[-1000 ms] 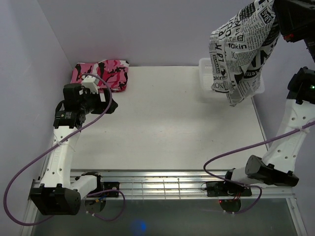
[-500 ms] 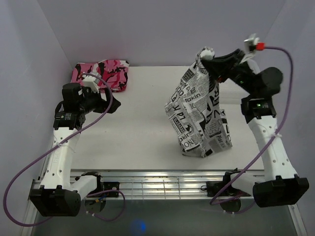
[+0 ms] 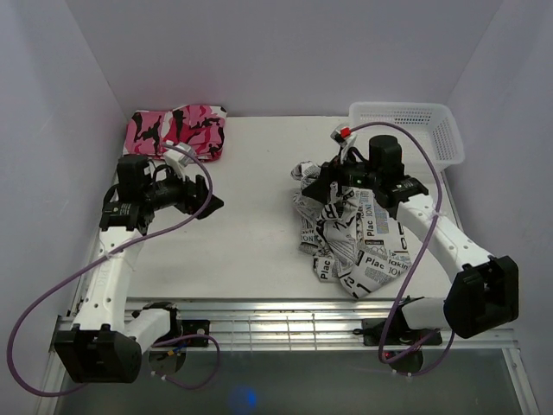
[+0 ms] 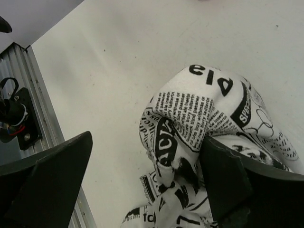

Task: Fold and stack the trousers
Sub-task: Move the trousers to the center of the board, then flatten the trousers out

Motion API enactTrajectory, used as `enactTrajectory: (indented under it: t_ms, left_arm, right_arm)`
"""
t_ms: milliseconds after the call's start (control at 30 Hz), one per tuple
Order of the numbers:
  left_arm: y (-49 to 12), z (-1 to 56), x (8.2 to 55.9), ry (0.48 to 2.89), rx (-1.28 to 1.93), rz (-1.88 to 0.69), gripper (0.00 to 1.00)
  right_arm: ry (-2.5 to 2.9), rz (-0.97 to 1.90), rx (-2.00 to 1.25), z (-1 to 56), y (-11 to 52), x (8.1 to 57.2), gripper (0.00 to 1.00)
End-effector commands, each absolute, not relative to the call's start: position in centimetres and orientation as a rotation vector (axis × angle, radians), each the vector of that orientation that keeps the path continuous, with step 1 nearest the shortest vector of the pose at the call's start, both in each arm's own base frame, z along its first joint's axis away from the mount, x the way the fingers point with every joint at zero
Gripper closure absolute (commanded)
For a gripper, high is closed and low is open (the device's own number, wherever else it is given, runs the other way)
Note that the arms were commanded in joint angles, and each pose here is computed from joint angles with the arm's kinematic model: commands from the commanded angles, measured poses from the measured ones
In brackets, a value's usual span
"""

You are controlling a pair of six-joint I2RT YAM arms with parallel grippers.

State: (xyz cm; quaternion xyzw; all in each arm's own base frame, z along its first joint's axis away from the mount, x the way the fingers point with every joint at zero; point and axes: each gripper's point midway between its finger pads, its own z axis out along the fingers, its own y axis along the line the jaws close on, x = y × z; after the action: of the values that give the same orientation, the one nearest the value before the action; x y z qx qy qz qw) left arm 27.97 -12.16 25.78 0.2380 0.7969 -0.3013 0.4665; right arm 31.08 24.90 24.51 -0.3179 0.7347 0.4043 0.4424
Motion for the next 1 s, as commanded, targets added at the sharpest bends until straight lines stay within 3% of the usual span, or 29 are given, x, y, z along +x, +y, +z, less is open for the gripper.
enactTrajectory:
  t_ms: [0,100,133,200,233,333,533,700,800,900,967]
  left_arm:
    - [-13.6,24.6,27.0,1.941,0.719,-0.808,0.02]
    - [-14.9,22.6,27.4,1.990,0.803,-0.786,0.02]
    - [-15.9,22.1,27.3,1.987,0.856,-0.786,0.02]
    - [-16.8,20.9,27.9,2.017,0.888,-0.767,0.02]
    - [-18.1,20.7,27.8,2.006,0.928,-0.784,0.04]
    - [-21.0,19.7,28.3,2.012,1.004,-0.795,0.12]
    - [-26.4,17.0,29.6,2.028,1.102,-0.744,0.16]
    - [-29.8,14.3,28.7,2.037,1.218,-0.743,0.13]
    - [-31.5,12.8,27.8,2.045,1.262,-0.755,0.10]
    - [-33.3,11.4,27.6,2.076,1.239,-0.782,0.08]
    - [-34.5,10.3,28.0,2.103,1.200,-0.787,0.07]
  right_arm:
    - [1.776,0.895,-0.848,27.7,22.7,30.9,0.02]
    - [1.818,0.768,-0.771,28.0,17.1,33.0,0.04]
    - [1.852,0.681,-0.684,27.7,13.6,34.7,0.00]
    - [1.903,0.579,-0.641,26.4,9.9,36.4,0.13]
    - [1.942,0.498,-0.584,25.6,7.3,37.5,0.27]
    - [2.050,0.399,-0.516,22.1,3.6,39.6,0.49]
    - [2.210,0.260,-0.374,15.0,-1.1,44.3,0.60]
    - [2.171,0.175,-0.303,13.1,-3.9,49.5,0.60]
    - [2.137,0.163,-0.302,13.7,-4.3,51.6,0.55]
    - [2.143,0.249,-0.326,15.0,-3.0,51.2,0.45]
    - [2.133,0.319,-0.390,16.3,-1.7,49.5,0.32]
